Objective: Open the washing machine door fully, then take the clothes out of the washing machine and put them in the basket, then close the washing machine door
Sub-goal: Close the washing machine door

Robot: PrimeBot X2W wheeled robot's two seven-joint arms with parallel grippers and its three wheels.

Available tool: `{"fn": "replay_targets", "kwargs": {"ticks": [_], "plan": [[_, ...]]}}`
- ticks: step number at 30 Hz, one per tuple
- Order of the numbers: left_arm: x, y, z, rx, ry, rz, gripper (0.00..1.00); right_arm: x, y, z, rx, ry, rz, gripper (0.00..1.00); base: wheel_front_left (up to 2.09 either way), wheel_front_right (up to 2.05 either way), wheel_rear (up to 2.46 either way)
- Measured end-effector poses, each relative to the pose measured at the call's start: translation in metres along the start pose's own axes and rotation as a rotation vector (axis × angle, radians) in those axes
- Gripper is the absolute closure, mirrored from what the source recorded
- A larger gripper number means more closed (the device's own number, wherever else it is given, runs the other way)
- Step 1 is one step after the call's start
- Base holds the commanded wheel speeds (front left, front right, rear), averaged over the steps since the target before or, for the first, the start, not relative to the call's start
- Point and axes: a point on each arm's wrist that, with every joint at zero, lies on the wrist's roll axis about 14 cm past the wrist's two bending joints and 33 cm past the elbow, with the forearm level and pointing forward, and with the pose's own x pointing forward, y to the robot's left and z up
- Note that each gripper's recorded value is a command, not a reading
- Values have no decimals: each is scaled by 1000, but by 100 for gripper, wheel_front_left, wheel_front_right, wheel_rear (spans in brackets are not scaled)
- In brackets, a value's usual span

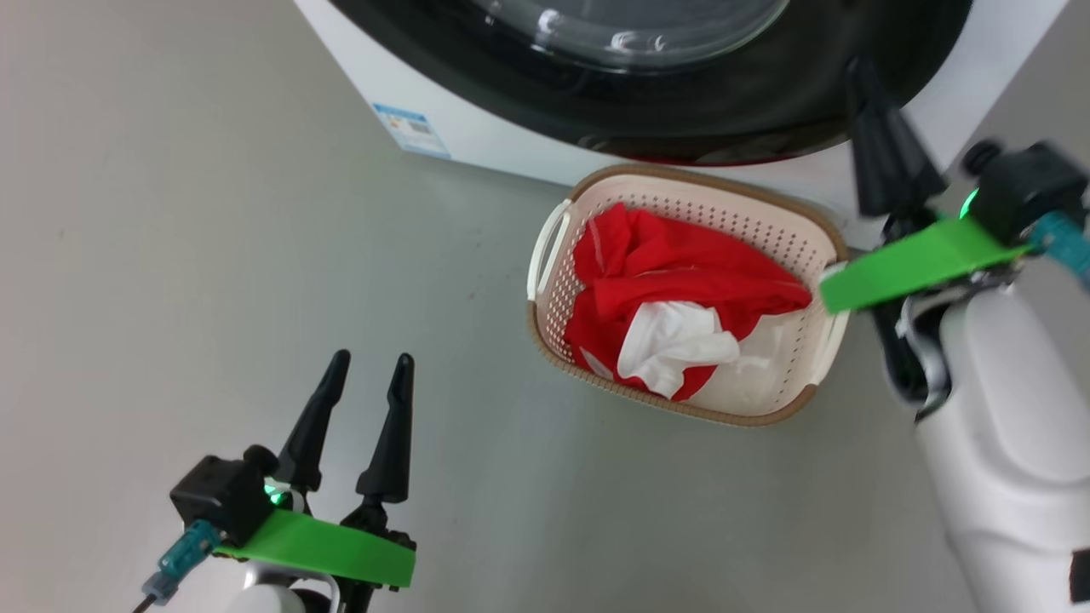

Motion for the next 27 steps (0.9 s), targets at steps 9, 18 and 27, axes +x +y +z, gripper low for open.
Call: {"fn": "replay_targets", "kwargs": {"ticks": [9, 18, 27], "plan": [[-8, -5, 4, 11, -13, -27, 0, -50, 8, -15, -13, 91, -7, 0, 0, 0, 0], [-13, -13, 5, 20, -13, -76, 0, -99, -8, -15, -7, 125, -98, 0, 0, 0, 0], [-17, -19, 5, 36, -11, -118, 0, -148, -30, -9, -17, 137, -212, 0, 0, 0, 0]]}}
